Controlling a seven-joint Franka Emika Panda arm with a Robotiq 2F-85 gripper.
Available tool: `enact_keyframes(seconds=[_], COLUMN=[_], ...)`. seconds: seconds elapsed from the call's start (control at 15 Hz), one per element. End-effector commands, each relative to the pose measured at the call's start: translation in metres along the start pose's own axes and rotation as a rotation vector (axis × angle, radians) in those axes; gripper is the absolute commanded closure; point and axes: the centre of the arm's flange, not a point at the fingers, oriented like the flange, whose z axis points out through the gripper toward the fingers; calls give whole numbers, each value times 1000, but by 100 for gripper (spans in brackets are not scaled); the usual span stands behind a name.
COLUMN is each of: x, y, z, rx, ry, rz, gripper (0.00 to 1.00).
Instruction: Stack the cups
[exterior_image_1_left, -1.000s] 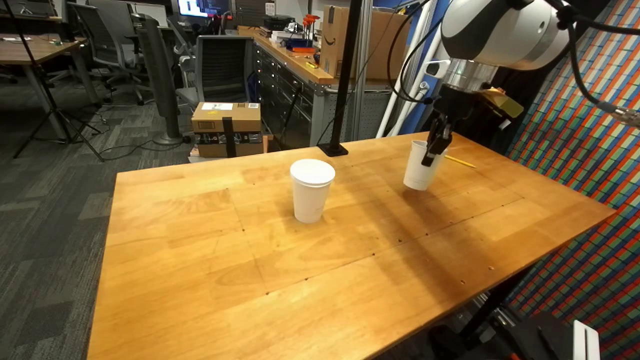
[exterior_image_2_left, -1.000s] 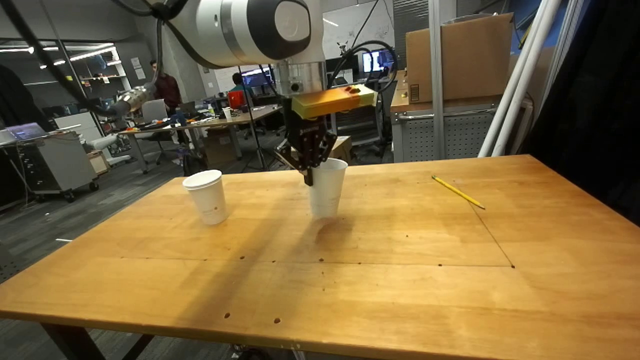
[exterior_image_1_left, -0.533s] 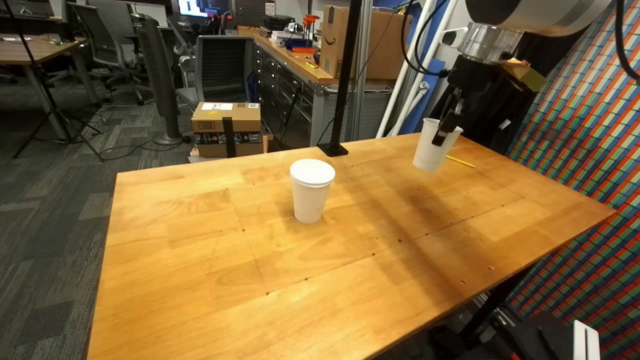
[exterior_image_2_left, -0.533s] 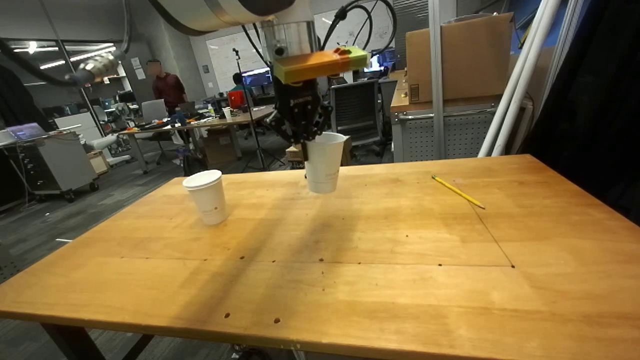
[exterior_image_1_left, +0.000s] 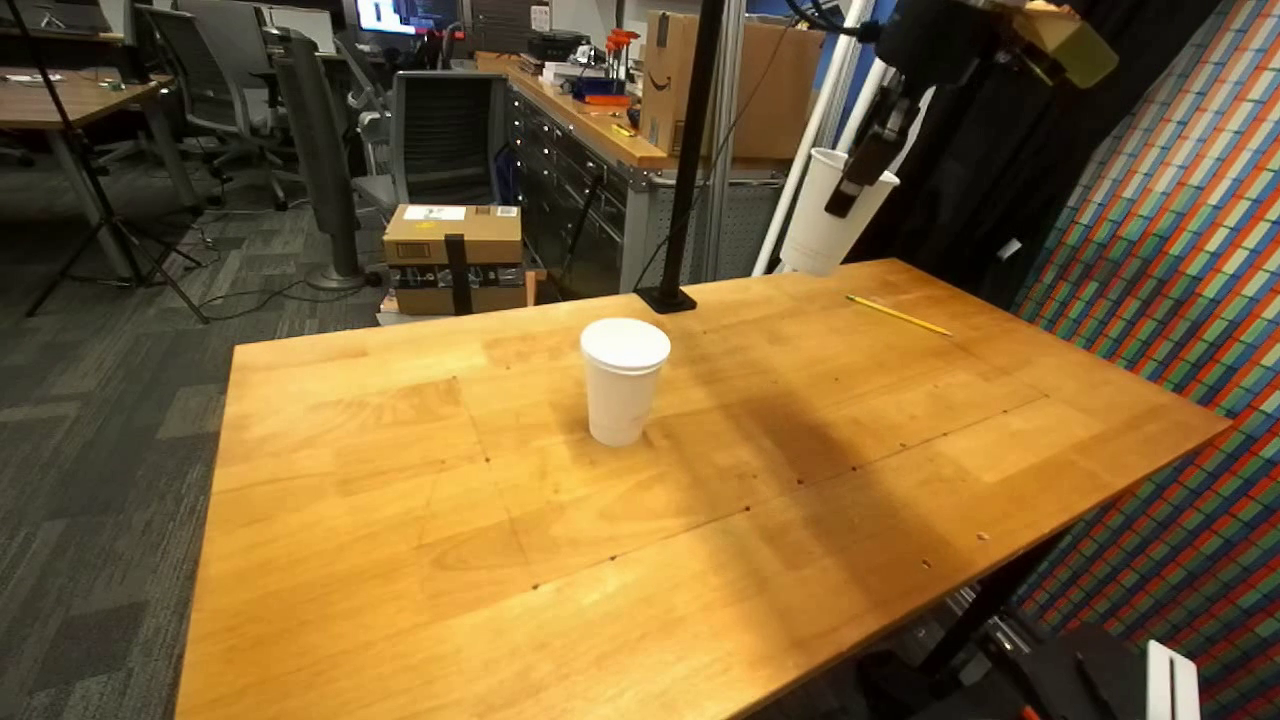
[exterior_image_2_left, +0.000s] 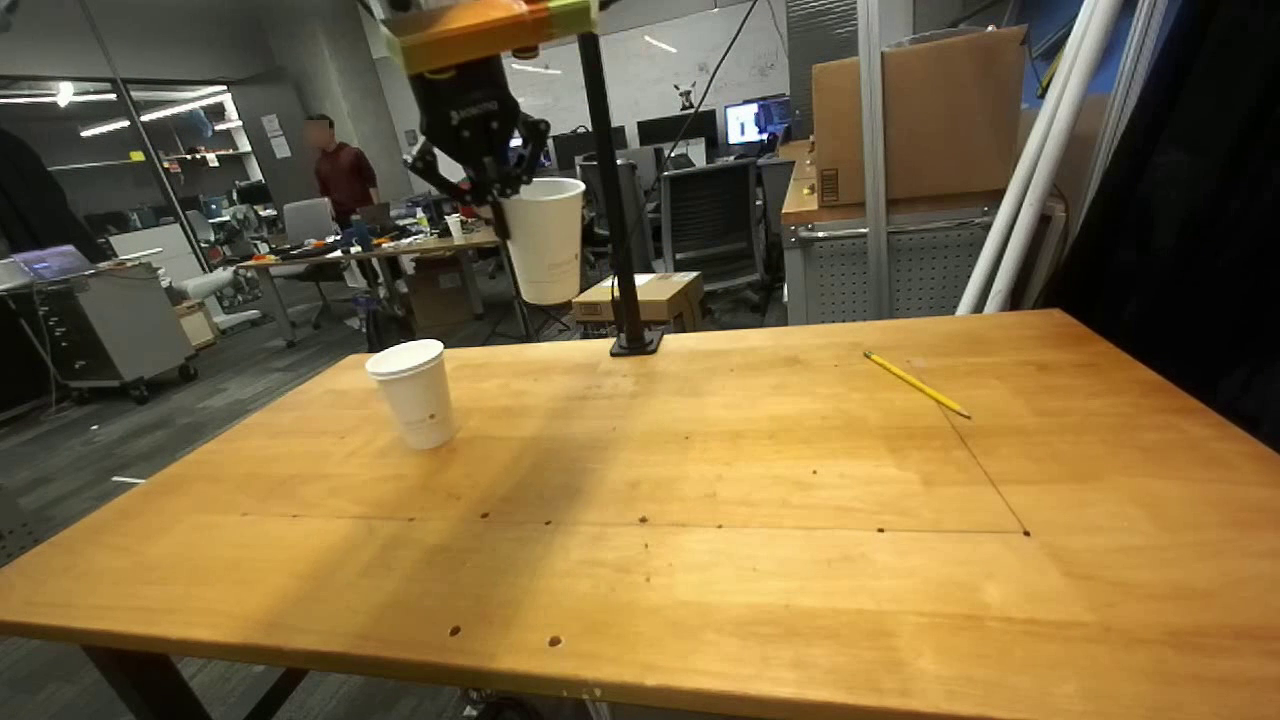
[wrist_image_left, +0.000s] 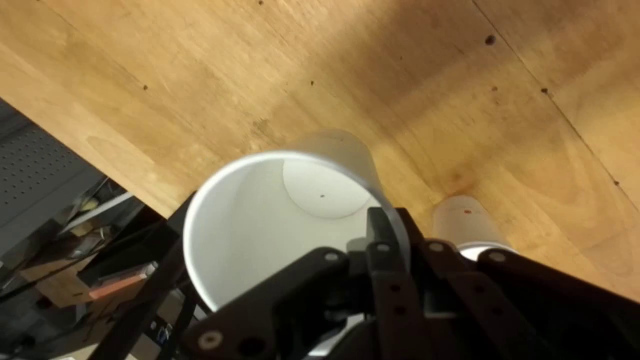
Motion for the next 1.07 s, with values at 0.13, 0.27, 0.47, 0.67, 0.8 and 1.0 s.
enact_keyframes(seconds=[0.13,0.27,0.47,0.67,0.8,1.0], x=[39,53,77,98,111,125], y=[-67,-86,-115,-140,-153,-165], z=[-32,-31,-24,-17,-11,-4], rx=[-28,-18,12,38,57,69], ry=[68,78,87,100,106,119], rz=[-53,-80,-122,-167,-196,-229], gripper=[100,100,100,100,100,100])
